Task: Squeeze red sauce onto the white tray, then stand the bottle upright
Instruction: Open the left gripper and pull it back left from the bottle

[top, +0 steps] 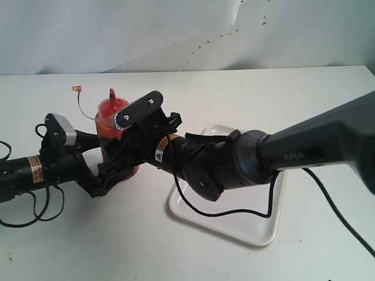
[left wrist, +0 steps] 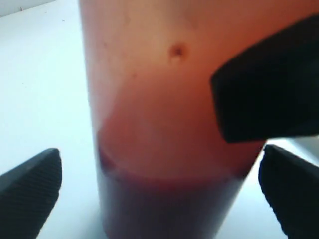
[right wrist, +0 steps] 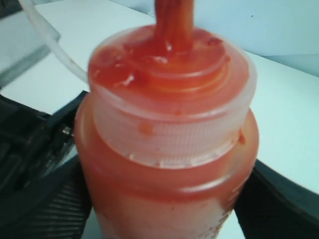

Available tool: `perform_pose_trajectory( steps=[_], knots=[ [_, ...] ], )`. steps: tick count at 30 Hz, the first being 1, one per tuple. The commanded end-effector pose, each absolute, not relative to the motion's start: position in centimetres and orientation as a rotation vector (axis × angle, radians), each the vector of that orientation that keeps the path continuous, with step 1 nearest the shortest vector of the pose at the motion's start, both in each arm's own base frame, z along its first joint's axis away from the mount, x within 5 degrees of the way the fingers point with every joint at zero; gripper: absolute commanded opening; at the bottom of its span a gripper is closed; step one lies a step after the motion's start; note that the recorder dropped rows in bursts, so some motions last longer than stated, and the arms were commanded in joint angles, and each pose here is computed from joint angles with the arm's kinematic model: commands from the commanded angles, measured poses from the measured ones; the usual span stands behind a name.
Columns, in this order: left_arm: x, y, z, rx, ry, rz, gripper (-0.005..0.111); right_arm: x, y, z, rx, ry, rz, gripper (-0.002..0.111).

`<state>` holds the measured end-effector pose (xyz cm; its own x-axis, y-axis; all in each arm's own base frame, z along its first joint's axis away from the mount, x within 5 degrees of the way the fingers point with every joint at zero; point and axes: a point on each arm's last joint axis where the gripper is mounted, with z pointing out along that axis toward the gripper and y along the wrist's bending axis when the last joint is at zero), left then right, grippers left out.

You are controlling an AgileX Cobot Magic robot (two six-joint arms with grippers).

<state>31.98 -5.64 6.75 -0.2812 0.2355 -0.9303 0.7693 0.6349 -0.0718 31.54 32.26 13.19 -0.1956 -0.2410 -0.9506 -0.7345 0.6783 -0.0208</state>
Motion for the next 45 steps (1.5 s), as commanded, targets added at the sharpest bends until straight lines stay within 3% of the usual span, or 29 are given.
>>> perform_pose_trajectory(
  steps=[1, 12, 15, 18, 23, 25, 45],
  knots=[
    [31.6, -3.8, 8.2, 0.789, 1.844, -0.722, 0.105, 32.5, 32.9, 15.3, -0.759, 1.716, 0.543, 0.0],
    [30.9, -0.1, 9.4, 0.71, 1.78, -0.822, 0.105, 32.5, 32.9, 15.0, -0.776, 1.755, 0.53, 0.0],
    [30.8, 0.6, 9.4, 0.702, 1.785, -0.81, 0.105, 32.5, 32.9, 15.0, -0.776, 1.755, 0.53, 0.006],
    [30.8, 0.9, 9.4, 0.687, 1.789, -0.805, 0.105, 32.5, 32.9, 14.9, -0.779, 1.764, 0.527, 0.028],
    [30.8, 0.9, 9.4, 0.685, 1.789, -0.804, 0.105, 32.5, 32.9, 14.9, -0.779, 1.764, 0.527, 0.089],
    [30.8, 0.9, 9.4, 0.68, 1.789, -0.802, 0.105, 32.5, 32.9, 14.9, -0.779, 1.764, 0.527, 0.104],
    [30.9, 1.0, 9.4, 0.68, 1.786, -0.797, 0.105, 31.6, 32.1, 16.7, -0.898, 1.886, 0.452, 0.104]
  ],
)
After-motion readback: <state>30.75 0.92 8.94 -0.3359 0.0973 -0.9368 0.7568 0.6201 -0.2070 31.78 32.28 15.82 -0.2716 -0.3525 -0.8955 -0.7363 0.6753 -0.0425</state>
